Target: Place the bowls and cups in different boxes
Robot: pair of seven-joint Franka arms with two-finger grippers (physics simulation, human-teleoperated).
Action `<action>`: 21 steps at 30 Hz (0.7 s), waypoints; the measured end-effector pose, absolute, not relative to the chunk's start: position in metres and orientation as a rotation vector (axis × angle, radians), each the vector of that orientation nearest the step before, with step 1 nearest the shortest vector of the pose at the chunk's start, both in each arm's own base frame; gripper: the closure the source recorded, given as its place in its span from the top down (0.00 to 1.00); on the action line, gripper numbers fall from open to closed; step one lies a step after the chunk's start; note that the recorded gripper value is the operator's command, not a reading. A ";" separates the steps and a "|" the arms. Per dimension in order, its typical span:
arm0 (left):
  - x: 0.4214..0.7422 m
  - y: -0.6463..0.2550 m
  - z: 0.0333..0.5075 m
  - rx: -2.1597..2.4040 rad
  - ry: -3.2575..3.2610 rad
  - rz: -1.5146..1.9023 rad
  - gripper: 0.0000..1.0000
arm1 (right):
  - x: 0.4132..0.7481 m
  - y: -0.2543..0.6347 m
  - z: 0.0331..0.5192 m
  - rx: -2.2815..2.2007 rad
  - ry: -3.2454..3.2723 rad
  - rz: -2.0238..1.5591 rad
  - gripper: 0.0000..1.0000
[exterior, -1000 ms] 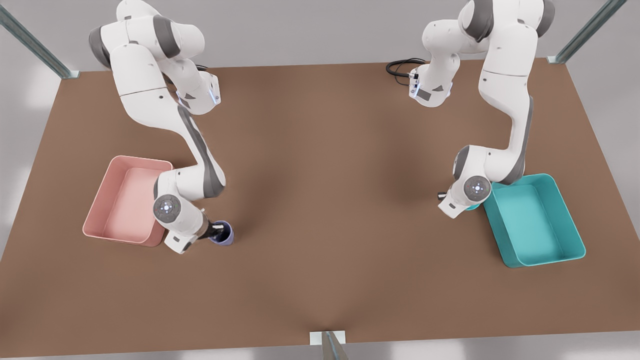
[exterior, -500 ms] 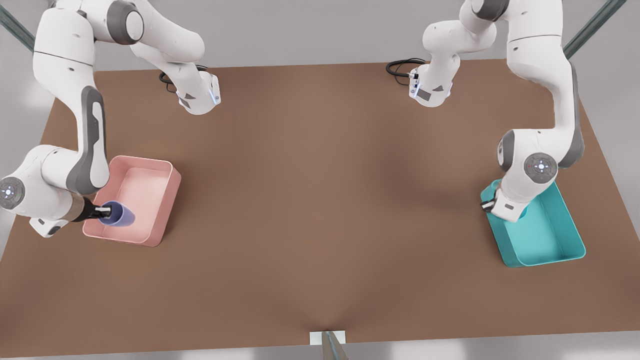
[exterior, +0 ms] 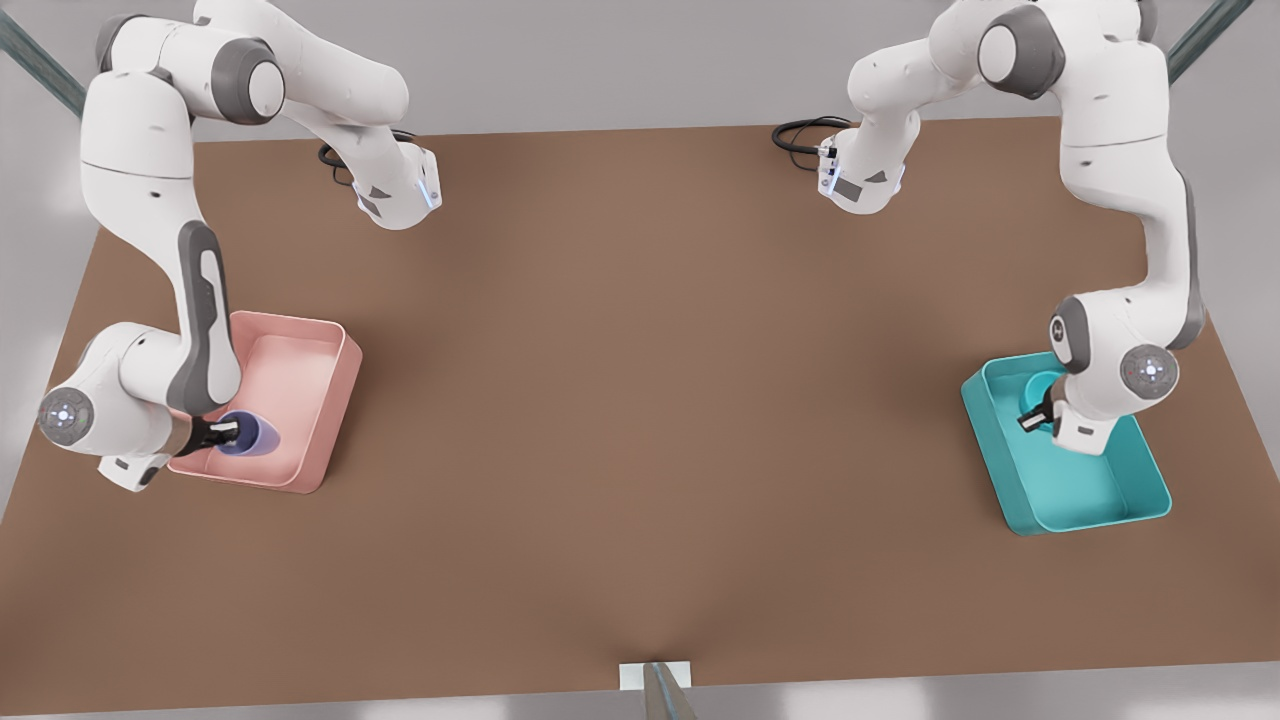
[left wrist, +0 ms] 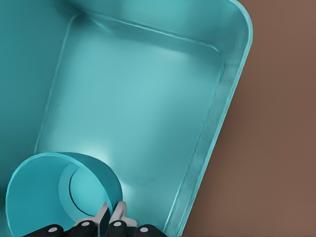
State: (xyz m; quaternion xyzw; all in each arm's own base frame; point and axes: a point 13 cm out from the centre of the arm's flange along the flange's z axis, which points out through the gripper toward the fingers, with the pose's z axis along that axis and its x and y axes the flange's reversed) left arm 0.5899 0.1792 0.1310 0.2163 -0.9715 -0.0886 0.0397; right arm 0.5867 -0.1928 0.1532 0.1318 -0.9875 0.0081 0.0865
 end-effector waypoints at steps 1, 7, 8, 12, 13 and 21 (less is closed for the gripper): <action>0.590 0.184 0.124 0.670 -2.977 -0.268 0.21 | 0.587 -0.193 0.150 0.405 -2.942 0.025 0.21; 0.604 0.206 0.105 0.704 -3.005 -0.257 1.00 | 0.583 -0.192 0.134 0.458 -2.930 0.015 1.00; 0.606 0.206 0.105 0.703 -3.010 -0.251 1.00 | 0.582 -0.193 0.128 0.462 -2.924 0.010 1.00; 0.626 0.201 0.127 0.687 -3.074 -0.198 1.00 | 0.581 -0.195 0.120 0.479 -2.915 0.017 1.00; 0.637 0.194 0.153 0.667 -3.111 -0.199 1.00 | 0.582 -0.195 0.120 0.484 -2.915 0.022 1.00; 0.640 -0.060 0.424 0.100 -3.236 -0.121 1.00 | 0.597 -0.189 0.179 0.524 -2.978 0.028 1.00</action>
